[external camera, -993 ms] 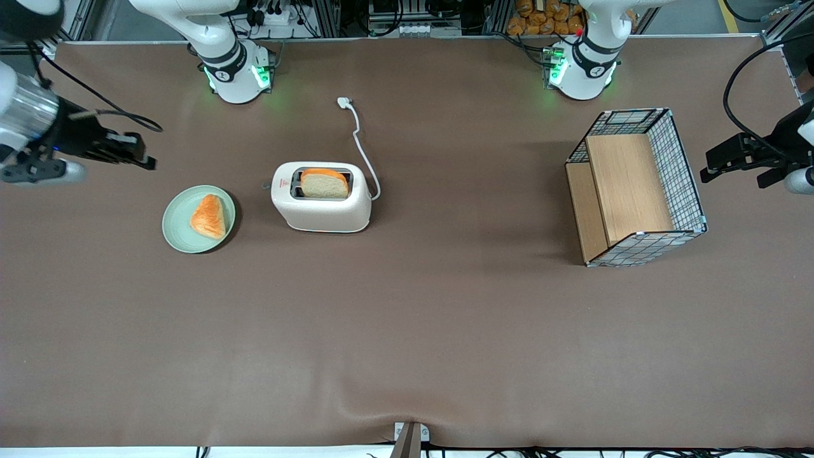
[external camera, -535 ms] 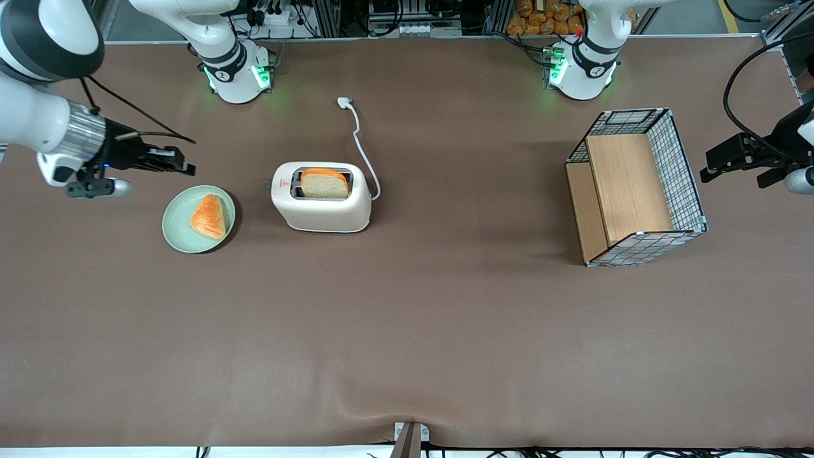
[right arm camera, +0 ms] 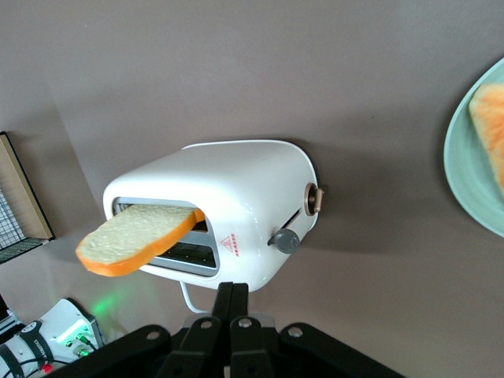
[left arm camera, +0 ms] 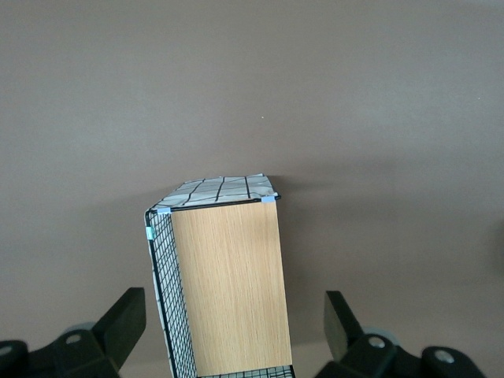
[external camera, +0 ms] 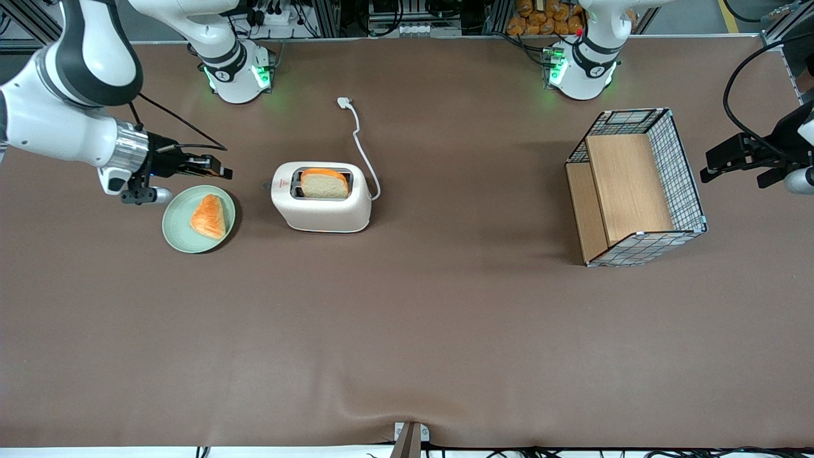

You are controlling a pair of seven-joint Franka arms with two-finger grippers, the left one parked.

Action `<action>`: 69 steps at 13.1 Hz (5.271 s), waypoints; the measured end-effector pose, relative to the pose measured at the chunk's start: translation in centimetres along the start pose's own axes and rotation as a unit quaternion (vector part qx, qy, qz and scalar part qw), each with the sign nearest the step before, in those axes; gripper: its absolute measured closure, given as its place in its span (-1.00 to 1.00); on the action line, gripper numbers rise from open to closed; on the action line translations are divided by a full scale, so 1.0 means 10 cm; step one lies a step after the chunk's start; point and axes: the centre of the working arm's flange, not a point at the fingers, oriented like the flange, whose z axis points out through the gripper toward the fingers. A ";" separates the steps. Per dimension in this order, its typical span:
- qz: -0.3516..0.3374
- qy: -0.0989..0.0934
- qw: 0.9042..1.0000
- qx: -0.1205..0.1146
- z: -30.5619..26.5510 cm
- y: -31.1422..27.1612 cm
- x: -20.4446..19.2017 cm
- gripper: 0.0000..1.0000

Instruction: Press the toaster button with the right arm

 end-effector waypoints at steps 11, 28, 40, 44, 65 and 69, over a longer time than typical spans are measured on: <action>0.058 -0.085 0.993 0.052 0.98 0.52 0.26 0.97; 0.087 -0.106 0.989 0.055 1.41 0.75 0.40 0.97; 0.085 -0.134 0.985 0.070 1.51 0.81 0.50 0.97; 0.084 -0.171 0.979 0.066 0.92 0.69 0.69 0.97; 0.000 0.053 0.971 -0.234 -2.11 -0.95 -0.09 -1.00; -0.041 0.089 0.962 -0.256 -2.25 -0.96 -0.09 -1.00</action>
